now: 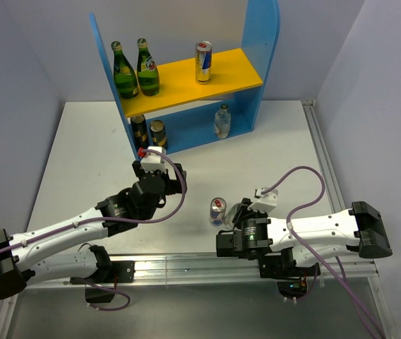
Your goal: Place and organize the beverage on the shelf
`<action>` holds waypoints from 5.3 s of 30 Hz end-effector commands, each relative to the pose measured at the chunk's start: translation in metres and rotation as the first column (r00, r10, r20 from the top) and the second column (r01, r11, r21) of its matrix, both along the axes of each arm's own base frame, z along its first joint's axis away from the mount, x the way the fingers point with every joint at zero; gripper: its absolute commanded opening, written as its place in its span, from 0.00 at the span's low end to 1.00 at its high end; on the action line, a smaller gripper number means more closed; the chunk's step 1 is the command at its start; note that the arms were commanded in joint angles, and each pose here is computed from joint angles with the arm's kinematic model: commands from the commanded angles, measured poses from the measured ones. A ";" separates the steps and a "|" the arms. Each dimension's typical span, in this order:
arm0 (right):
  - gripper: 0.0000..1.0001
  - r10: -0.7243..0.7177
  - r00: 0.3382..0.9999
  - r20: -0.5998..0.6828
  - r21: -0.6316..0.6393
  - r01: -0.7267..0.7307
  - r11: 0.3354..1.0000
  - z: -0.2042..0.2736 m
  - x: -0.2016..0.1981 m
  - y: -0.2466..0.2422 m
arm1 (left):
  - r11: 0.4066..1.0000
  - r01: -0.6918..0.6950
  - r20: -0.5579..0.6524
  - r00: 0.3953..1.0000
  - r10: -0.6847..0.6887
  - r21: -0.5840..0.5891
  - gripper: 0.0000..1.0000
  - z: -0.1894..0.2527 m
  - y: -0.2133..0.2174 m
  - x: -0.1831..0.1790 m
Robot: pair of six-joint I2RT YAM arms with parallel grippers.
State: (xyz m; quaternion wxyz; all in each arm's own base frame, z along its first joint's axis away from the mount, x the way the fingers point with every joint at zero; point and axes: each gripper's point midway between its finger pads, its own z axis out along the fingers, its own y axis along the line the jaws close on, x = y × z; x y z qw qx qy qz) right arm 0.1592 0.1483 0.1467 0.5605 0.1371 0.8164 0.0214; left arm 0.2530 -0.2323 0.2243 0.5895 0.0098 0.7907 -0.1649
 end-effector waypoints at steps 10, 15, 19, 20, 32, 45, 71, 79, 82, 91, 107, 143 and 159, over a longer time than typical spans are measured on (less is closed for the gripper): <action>0.11 -0.018 1.000 0.019 0.043 0.017 0.999 -0.001 0.005 0.002 | 0.999 -0.011 0.012 1.000 0.011 -0.036 0.99 0.007 0.001 0.001; 0.04 -0.005 0.998 0.067 0.030 0.003 1.000 0.019 0.011 0.010 | 0.999 -0.010 0.014 1.000 0.010 -0.041 0.99 0.008 0.000 0.002; 0.00 -0.001 0.993 0.118 0.007 0.000 1.000 0.037 0.017 0.016 | 0.999 -0.009 0.012 1.000 0.010 -0.045 0.99 0.008 0.000 0.001; 0.00 -0.003 0.992 0.124 0.010 0.002 1.000 0.042 0.019 0.018 | 0.999 -0.009 0.012 1.000 0.010 -0.046 0.99 0.007 0.001 0.001; 0.00 0.035 0.981 0.189 -0.063 -0.024 0.998 0.078 0.037 0.046 | 0.999 -0.012 0.019 1.000 0.013 -0.046 0.99 0.008 0.004 0.000; 0.00 0.066 0.987 0.146 -0.060 -0.058 0.996 0.080 0.080 0.041 | 0.999 -0.014 0.026 1.000 0.016 -0.045 0.99 0.006 0.006 0.000; 0.00 -0.001 0.979 0.205 -0.041 0.010 0.999 0.101 0.265 0.093 | 0.999 -0.010 0.029 1.000 0.011 -0.033 0.99 0.003 0.007 0.000; 0.00 -0.035 0.970 0.242 -0.041 0.046 0.998 0.111 0.307 0.100 | 1.000 -0.017 0.030 0.999 0.017 -0.026 0.99 0.000 0.009 0.000; 0.00 -0.061 0.963 0.263 -0.040 0.074 0.997 0.118 0.319 0.096 | 1.000 -0.018 0.028 0.999 0.018 -0.019 0.99 -0.003 0.009 0.000; 0.00 -0.105 0.950 0.295 -0.031 0.119 0.992 0.111 0.350 0.092 | 1.000 -0.020 0.020 1.000 0.020 0.003 0.99 -0.009 0.006 0.003; 0.00 -0.155 0.931 0.332 -0.005 0.166 0.986 0.111 0.379 0.086 | 0.999 -0.029 0.019 0.999 0.029 0.014 0.99 -0.014 0.003 0.008; 1.00 -0.106 0.941 0.321 0.022 0.105 0.994 0.104 0.369 0.089 | 0.999 -0.042 0.017 0.999 0.041 0.012 0.99 -0.010 0.007 0.013; 1.00 -0.134 0.932 0.337 0.077 0.115 0.990 0.140 0.274 0.063 | 0.999 0.022 -0.004 1.000 -0.022 0.048 0.99 -0.015 0.005 0.005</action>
